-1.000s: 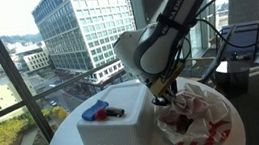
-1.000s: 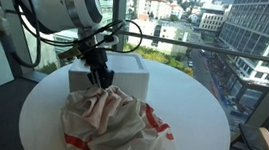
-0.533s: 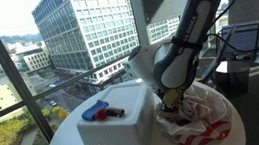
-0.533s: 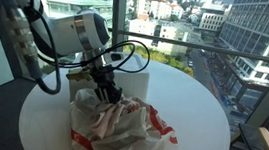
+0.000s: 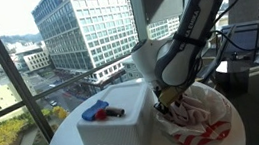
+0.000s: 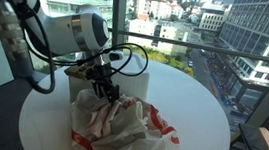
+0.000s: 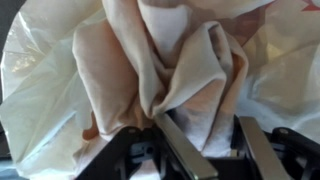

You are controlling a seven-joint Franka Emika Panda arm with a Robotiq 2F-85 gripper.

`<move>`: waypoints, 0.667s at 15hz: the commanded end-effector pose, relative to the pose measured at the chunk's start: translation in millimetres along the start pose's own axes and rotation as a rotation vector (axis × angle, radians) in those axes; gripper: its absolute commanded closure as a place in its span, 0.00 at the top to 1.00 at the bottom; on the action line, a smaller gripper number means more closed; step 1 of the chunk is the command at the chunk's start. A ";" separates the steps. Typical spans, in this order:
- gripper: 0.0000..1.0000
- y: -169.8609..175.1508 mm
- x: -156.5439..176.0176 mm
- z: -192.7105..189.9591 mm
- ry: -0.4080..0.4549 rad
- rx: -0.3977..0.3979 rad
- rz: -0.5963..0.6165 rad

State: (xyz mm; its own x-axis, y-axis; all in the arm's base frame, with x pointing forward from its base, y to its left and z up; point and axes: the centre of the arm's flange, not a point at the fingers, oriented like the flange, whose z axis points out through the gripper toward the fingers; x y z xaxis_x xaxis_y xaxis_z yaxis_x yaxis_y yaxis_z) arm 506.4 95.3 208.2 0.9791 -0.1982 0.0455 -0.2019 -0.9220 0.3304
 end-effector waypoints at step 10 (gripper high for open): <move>1.00 77.2 -62.5 -76.6 -0.083 -0.119 0.351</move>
State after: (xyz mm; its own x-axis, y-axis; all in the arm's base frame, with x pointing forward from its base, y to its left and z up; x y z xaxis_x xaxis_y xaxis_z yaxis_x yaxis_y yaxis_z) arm 452.0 73.4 304.2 0.8849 -0.4578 0.0858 -0.4518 -0.7986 0.3977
